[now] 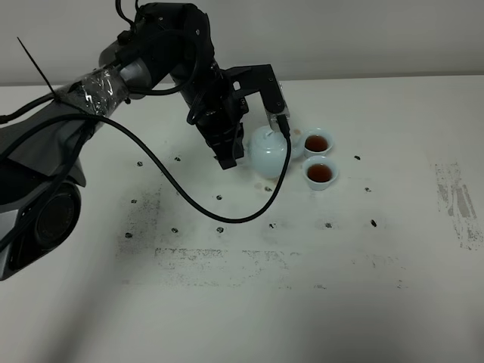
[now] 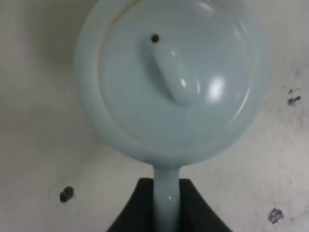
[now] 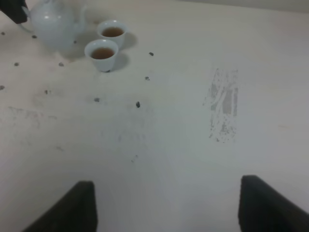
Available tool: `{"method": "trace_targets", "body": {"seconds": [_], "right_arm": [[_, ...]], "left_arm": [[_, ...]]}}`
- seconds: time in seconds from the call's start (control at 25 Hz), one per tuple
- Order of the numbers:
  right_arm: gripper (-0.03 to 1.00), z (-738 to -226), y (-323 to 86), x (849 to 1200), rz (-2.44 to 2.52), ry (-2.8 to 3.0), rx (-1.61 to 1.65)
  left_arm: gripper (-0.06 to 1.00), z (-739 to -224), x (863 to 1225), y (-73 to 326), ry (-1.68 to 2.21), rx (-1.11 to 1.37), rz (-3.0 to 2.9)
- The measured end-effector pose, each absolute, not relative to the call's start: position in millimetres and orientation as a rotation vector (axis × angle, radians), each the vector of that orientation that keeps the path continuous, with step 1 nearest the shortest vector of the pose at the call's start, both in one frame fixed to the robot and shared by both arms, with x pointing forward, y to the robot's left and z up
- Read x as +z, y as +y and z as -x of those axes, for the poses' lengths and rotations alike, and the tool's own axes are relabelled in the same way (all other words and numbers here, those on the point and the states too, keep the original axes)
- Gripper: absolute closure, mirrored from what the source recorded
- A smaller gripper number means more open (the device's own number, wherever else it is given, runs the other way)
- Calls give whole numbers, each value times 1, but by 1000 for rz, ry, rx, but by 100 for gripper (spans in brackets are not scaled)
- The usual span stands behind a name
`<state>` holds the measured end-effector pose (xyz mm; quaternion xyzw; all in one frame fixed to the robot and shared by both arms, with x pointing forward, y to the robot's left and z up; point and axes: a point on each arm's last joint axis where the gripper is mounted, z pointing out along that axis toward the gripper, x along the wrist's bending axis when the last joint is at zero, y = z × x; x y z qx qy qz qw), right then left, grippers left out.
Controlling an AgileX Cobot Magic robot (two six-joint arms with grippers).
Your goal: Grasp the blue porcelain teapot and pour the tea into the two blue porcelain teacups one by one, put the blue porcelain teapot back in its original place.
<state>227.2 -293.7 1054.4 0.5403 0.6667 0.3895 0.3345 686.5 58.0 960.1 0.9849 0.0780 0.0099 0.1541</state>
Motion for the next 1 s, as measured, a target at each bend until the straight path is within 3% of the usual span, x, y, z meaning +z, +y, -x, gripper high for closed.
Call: {"method": "trace_targets", "body": {"seconds": [0.2,0.6,1.0], "right_arm": [[38,-227,-294,1054,-1410,1740,1017],[38,-227,-294,1054,-1410,1740,1017],[38,-227,-294,1054,-1410,1740,1017]], "left_arm": [[88,-685,970,57,217,35,-2797],[88,-669,1040,60,199,164,-2689],[88,-645,1055,87,277,68,-2669]]}}
